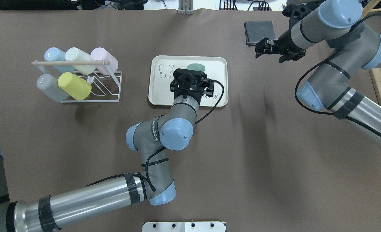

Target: Pick up and place green cup on tray

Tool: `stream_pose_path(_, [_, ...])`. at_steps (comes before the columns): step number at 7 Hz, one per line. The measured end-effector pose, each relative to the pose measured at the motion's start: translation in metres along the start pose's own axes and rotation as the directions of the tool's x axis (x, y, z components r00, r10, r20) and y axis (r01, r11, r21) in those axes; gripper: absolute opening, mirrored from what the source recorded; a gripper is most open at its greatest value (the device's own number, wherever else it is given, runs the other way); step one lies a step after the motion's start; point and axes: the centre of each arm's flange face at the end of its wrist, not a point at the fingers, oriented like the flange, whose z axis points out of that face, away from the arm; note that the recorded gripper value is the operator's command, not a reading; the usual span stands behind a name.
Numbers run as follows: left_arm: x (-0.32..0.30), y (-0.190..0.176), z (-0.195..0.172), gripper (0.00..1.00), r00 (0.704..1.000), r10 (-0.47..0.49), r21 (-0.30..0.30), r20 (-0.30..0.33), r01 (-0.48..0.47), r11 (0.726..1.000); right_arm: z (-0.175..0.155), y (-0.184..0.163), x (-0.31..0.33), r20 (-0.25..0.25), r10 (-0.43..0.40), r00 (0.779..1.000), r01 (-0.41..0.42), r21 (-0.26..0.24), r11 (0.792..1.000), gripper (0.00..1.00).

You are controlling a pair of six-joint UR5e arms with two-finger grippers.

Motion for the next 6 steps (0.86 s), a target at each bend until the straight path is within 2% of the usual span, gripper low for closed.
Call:
stream_pose_path(2, [0.007, 0.016, 0.005, 0.12, 0.998, 0.042, 0.034, 0.047, -0.044, 0.998, -0.066, 0.012, 0.02, -0.14, -0.082, 0.987, 0.085, 0.019, 0.996, 1.0])
stream_pose_path(3, [0.01, 0.025, 0.004, 0.12, 0.996, 0.056, 0.051, 0.067, -0.06, 0.997, -0.092, 0.018, 0.042, -0.218, -0.148, 0.965, 0.154, 0.009, 0.988, 1.0])
stream_pose_path(4, [0.013, 0.031, 0.003, 0.12, 0.995, 0.064, 0.062, 0.079, -0.069, 0.996, -0.116, 0.014, 0.075, -0.283, -0.216, 0.934, 0.215, -0.036, 0.976, 1.0])
stream_pose_path(5, [0.011, 0.035, 0.005, 0.12, 0.993, 0.07, 0.071, 0.091, -0.076, 0.995, -0.137, 0.005, 0.112, -0.323, -0.285, 0.902, 0.268, -0.096, 0.959, 1.0])
stream_pose_path(6, [0.009, 0.036, 0.008, 0.12, 0.993, 0.068, 0.076, 0.097, -0.075, 0.994, -0.151, -0.002, 0.149, -0.343, -0.341, 0.875, 0.31, -0.144, 0.94, 1.0])
